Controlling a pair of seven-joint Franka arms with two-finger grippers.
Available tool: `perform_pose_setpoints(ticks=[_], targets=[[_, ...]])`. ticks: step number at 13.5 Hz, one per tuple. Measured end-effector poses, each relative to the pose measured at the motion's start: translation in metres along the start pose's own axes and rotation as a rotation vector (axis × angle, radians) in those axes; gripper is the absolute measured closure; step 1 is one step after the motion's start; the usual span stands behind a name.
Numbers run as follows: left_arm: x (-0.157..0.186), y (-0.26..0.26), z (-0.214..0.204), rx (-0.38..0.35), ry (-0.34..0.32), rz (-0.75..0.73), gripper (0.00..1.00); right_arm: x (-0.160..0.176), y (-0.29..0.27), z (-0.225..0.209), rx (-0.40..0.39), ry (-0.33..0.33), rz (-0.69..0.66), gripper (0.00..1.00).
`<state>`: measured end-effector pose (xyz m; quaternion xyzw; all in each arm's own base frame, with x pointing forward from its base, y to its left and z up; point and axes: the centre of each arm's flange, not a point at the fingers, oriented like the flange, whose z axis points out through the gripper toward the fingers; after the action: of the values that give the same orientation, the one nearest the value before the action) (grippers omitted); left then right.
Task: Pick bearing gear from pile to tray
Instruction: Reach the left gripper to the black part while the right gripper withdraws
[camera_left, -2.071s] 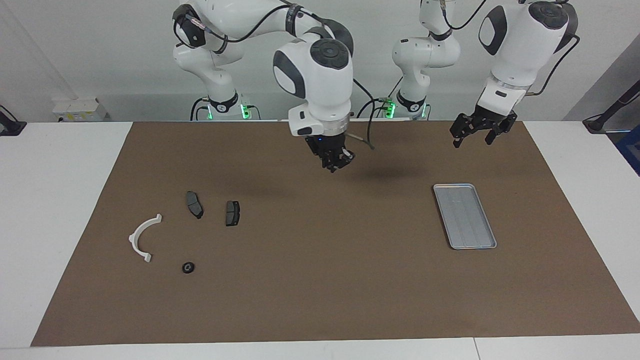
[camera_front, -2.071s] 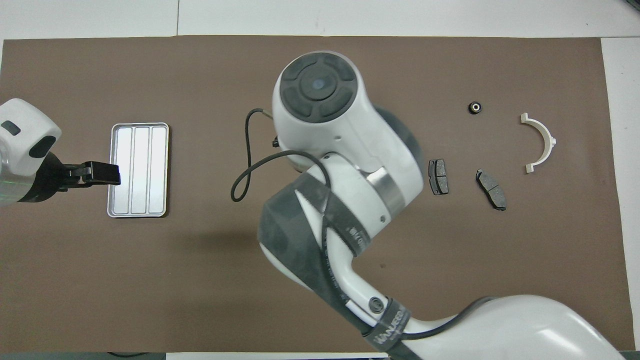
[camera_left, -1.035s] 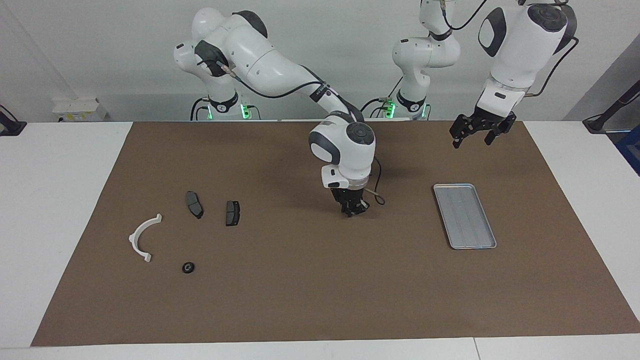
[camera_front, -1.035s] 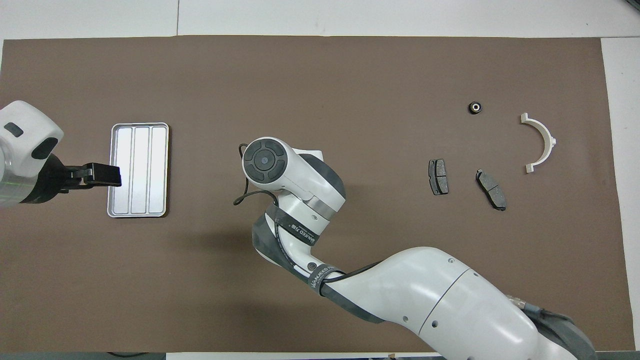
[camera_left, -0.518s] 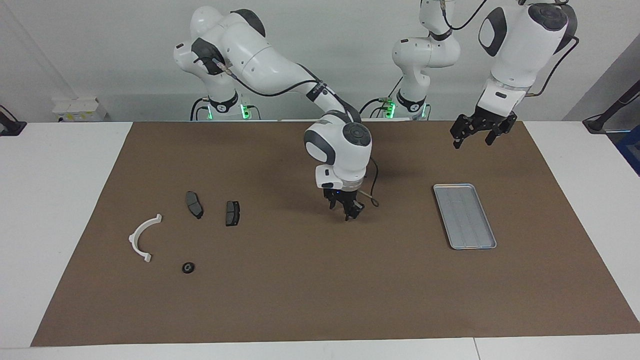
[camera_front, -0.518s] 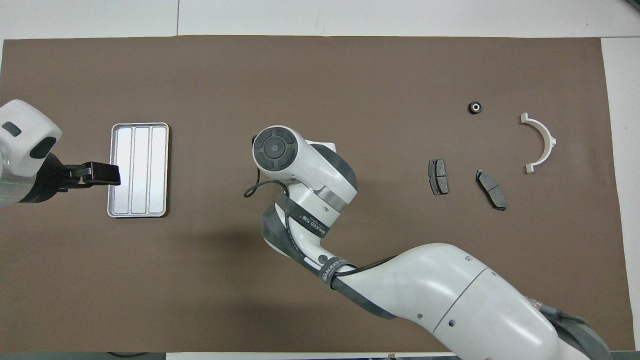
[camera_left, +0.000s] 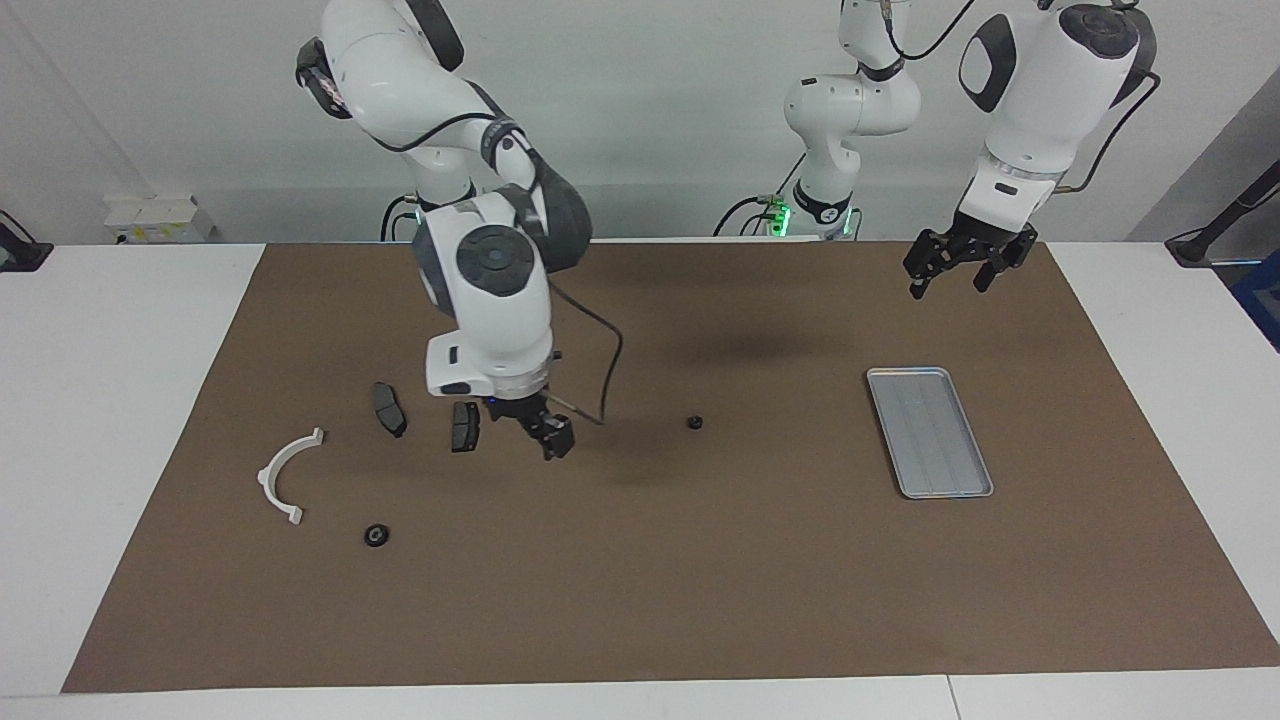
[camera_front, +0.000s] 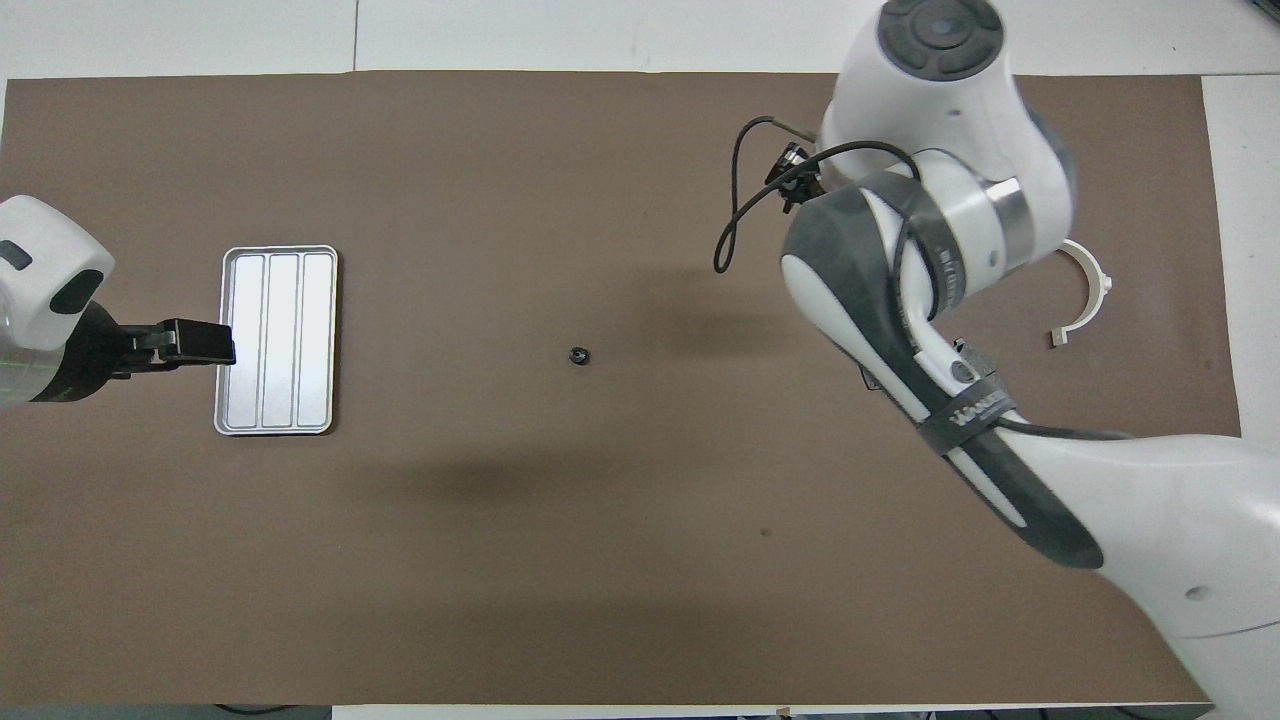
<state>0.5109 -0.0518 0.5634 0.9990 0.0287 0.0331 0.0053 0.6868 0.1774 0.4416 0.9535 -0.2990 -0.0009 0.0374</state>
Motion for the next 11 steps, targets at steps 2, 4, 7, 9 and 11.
perform_pose_setpoints(ticks=[2, 4, 7, 9, 11], targets=[[0.000, 0.003, -0.005, 0.000, -0.002, 0.001, 0.00, 0.048, 0.046, 0.018, -0.007, -0.017, -0.080, 0.00], [-0.002, 0.025, -0.023, 0.003, -0.009, -0.028, 0.00, 0.085, 0.084, 0.040, 0.003, -0.020, -0.148, 0.00], [-0.016, 0.124, -0.050, -0.005, 0.016, -0.106, 0.00, 0.110, 0.111, 0.085, 0.055, 0.019, -0.192, 0.00], [-0.036, 0.202, -0.027, 0.007, 0.003, -0.149, 0.00, 0.113, 0.115, 0.120, 0.065, 0.032, -0.203, 0.00], [-0.040, 0.265, 0.026, 0.032, 0.022, -0.175, 0.00, 0.116, 0.114, 0.135, 0.069, 0.050, -0.214, 0.00]])
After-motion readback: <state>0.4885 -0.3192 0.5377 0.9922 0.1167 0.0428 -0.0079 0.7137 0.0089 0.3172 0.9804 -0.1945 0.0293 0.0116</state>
